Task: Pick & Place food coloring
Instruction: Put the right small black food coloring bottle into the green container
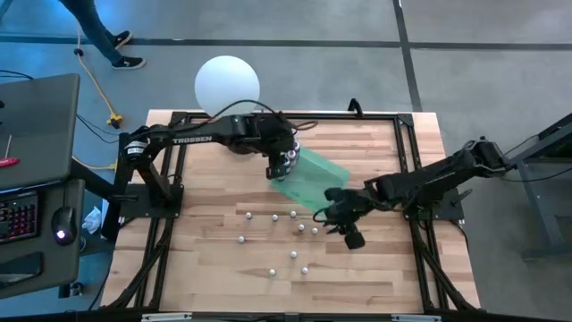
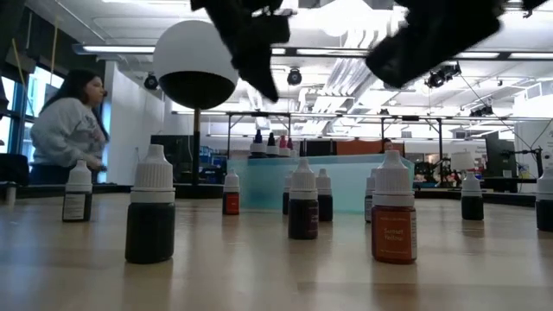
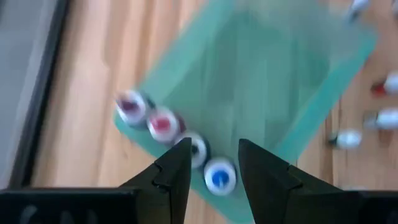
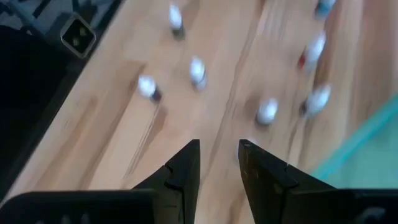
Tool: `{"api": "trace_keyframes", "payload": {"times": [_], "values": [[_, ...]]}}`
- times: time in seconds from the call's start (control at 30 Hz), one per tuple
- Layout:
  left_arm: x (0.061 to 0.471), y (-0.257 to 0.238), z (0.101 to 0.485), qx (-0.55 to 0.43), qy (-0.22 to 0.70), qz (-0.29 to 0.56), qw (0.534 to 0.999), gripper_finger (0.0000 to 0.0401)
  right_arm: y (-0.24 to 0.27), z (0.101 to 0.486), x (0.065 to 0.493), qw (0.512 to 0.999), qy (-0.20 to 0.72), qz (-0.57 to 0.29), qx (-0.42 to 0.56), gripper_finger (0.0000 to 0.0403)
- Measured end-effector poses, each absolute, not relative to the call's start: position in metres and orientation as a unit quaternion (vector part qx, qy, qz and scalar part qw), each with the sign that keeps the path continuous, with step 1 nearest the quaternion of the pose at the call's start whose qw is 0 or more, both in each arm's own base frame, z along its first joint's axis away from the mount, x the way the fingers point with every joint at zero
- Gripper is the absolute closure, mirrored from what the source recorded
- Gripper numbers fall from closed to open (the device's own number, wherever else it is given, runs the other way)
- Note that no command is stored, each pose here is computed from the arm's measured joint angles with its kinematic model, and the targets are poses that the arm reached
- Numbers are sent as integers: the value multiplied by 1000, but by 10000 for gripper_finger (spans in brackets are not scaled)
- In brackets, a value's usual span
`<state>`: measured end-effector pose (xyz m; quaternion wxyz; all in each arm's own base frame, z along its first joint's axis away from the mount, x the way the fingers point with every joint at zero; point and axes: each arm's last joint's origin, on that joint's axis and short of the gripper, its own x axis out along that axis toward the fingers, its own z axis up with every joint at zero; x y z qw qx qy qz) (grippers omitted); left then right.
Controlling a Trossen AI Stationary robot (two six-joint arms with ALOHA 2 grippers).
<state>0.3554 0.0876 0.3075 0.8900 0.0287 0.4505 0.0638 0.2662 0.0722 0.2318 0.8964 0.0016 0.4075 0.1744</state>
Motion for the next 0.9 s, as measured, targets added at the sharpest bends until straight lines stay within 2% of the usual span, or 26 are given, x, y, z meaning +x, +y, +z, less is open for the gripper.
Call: {"api": "trace_keyframes", "payload": {"times": [0.1, 0.23, 0.4, 0.9], "values": [[358, 88, 324, 32, 428, 67, 901, 273, 75, 229, 257, 871, 469, 143, 27, 299], [359, 89, 337, 35, 408, 70, 910, 273, 69, 231, 243, 830, 554, 59, 14, 299], [359, 88, 338, 34, 409, 68, 909, 273, 56, 213, 232, 795, 603, -10, 60, 299], [361, 88, 335, 30, 410, 56, 910, 273, 37, 168, 226, 797, 584, 38, 151, 299]]}}
